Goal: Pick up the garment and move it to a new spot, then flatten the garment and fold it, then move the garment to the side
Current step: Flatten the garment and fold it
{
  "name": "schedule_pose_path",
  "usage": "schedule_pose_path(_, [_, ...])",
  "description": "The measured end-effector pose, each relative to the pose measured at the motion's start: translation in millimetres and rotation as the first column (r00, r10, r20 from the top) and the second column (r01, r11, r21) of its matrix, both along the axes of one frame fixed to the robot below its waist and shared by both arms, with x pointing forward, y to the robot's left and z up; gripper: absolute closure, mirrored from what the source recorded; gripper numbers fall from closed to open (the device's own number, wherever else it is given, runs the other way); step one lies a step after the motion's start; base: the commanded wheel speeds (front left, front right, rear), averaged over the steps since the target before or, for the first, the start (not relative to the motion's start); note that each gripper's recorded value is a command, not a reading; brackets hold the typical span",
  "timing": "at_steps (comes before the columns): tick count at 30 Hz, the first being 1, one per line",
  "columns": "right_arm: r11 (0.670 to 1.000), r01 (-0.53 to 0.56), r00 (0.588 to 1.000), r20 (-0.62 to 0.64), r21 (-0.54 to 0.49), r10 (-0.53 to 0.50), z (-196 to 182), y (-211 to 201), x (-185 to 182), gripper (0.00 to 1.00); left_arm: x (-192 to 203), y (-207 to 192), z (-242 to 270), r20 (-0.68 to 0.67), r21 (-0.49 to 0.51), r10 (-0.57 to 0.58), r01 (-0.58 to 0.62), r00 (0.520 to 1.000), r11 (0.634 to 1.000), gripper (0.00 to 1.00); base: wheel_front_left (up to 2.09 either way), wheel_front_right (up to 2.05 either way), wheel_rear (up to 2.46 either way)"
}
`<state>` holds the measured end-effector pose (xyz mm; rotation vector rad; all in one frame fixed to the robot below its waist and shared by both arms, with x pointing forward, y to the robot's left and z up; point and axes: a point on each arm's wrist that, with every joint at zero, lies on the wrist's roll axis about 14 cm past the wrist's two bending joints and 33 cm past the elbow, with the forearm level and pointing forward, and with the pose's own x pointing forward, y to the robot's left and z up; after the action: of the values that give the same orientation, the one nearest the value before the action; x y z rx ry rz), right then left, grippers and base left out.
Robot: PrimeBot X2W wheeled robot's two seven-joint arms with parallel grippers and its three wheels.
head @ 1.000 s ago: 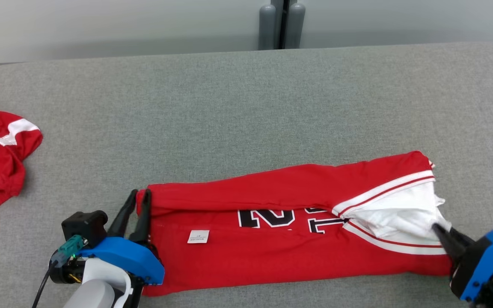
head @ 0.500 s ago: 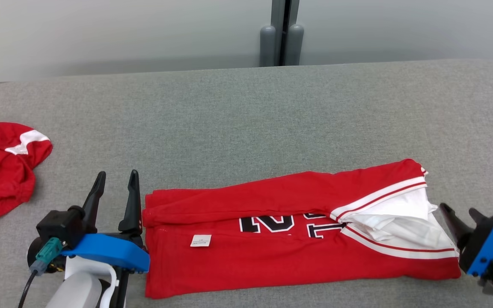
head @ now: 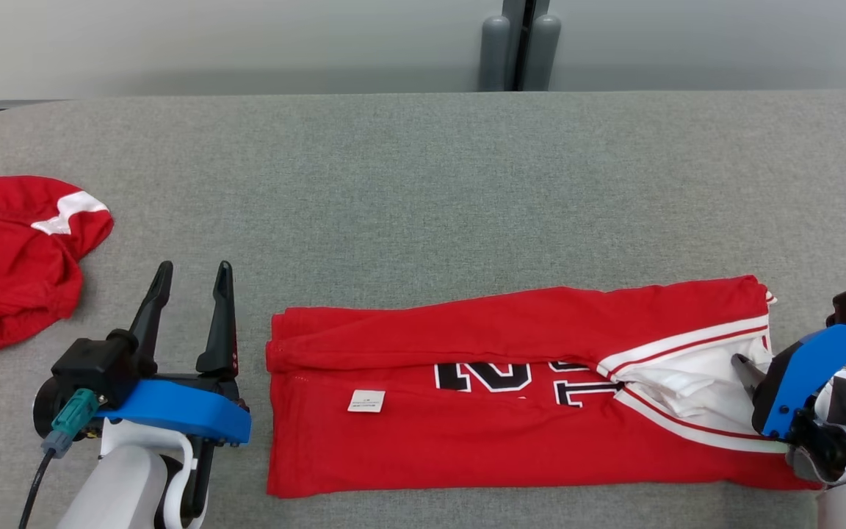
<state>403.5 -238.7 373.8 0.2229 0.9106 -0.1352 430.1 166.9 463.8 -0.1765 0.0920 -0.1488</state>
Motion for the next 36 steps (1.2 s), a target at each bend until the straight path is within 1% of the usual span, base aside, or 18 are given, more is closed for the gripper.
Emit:
schedule_pose_path(5, [0.999, -0.05, 0.998, -0.033, -0.011, 0.049, -8, 9, 2, 0.0, -2, 7, -5, -0.017, 0.009, 0.016, -0.016, 1.0, 1.0, 0.0, 0.0, 0.0, 0.0])
schedule_pose_path(6, [0.998, -0.057, 0.998, -0.033, -0.007, 0.057, -8, 11, 3, 0.11, -2, 8, -6, -0.018, 0.013, 0.02, -0.019, 1.0, 1.0, 0.0, 0.0, 0.0, 0.0])
schedule_pose_path(7, [0.998, -0.069, 0.997, -0.029, -0.009, 0.069, -7, 13, 3, 0.82, -1, 9, -6, -0.02, 0.015, 0.022, -0.021, 1.0, 1.0, 0.0, 0.0, 0.0, 0.0])
schedule_pose_path(8, [0.997, -0.077, 0.997, -0.025, -0.009, 0.077, -7, 14, 4, 1.0, -1, 9, -6, -0.022, 0.019, 0.026, -0.025, 0.999, 1.0, 0.0, 0.0, 0.0, 0.0])
schedule_pose_path(12, [0.994, -0.105, 0.994, 0.009, 0.004, 0.105, 0, 23, 7, 1.0, 0, 14, -7, -0.025, 0.033, 0.039, -0.038, 0.999, 0.999, 0.0, 0.0, 0.0, 0.0])
schedule_pose_path(16, [0.995, -0.092, 0.993, 0.069, -0.026, 0.093, 18, 8, 12, 1.0, -5, 15, -8, -0.031, 0.036, 0.045, -0.044, 0.998, 0.998, 0.0, 0.0, 0.0, 0.0])
schedule_pose_path(19, [0.996, -0.057, 0.991, 0.121, -0.073, 0.066, 36, -15, 13, 1.0, -9, 16, -7, -0.031, 0.038, 0.05, -0.048, 0.998, 0.998, 0.0, 0.0, 0.0, 0.0])
schedule_pose_path(23, [0.99, 0.011, 0.99, 0.138, -0.138, 0.008, 53, -53, 3, 1.0, -14, 15, -6, -0.029, 0.03, 0.057, -0.056, 0.998, 0.998, 0.0, 0.0, 0.0, 0.0])
schedule_pose_path(26, [0.977, 0.065, 0.989, 0.143, -0.203, -0.036, 66, -83, -9, 1.0, -18, 13, -6, -0.03, 0.025, 0.056, -0.056, 0.998, 0.998, 0.0, 0.0, 0.0, 0.0])
schedule_pose_path(28, [0.96, 0.09, 0.99, 0.126, -0.264, -0.058, 72, -103, -19, 1.0, -19, 10, -4, -0.027, 0.022, 0.051, -0.051, 0.998, 0.998, 0.0, 0.0, 0.0, 0.0])
schedule_pose_path(29, [0.956, 0.106, 0.989, 0.128, -0.274, -0.073, 74, -110, -23, 1.0, -19, 9, -3, -0.024, 0.021, 0.049, -0.049, 0.999, 0.999, 0.0, 0.0, 0.0, 0.0])
schedule_pose_path(33, [0.945, 0.126, 0.987, 0.13, -0.301, -0.09, 82, -119, -33, 1.0, -20, 6, -1, -0.022, 0.02, 0.044, -0.043, 0.999, 0.999, 0.0, 0.0, 0.0, 0.0])
schedule_pose_path(36, [0.952, 0.109, 0.989, 0.13, -0.285, -0.075, 83, -108, -34, 1.0, -21, 3, -1, -0.023, 0.019, 0.035, -0.034, 0.999, 0.999, 0.0, 0.0, 0.0, 0.0])
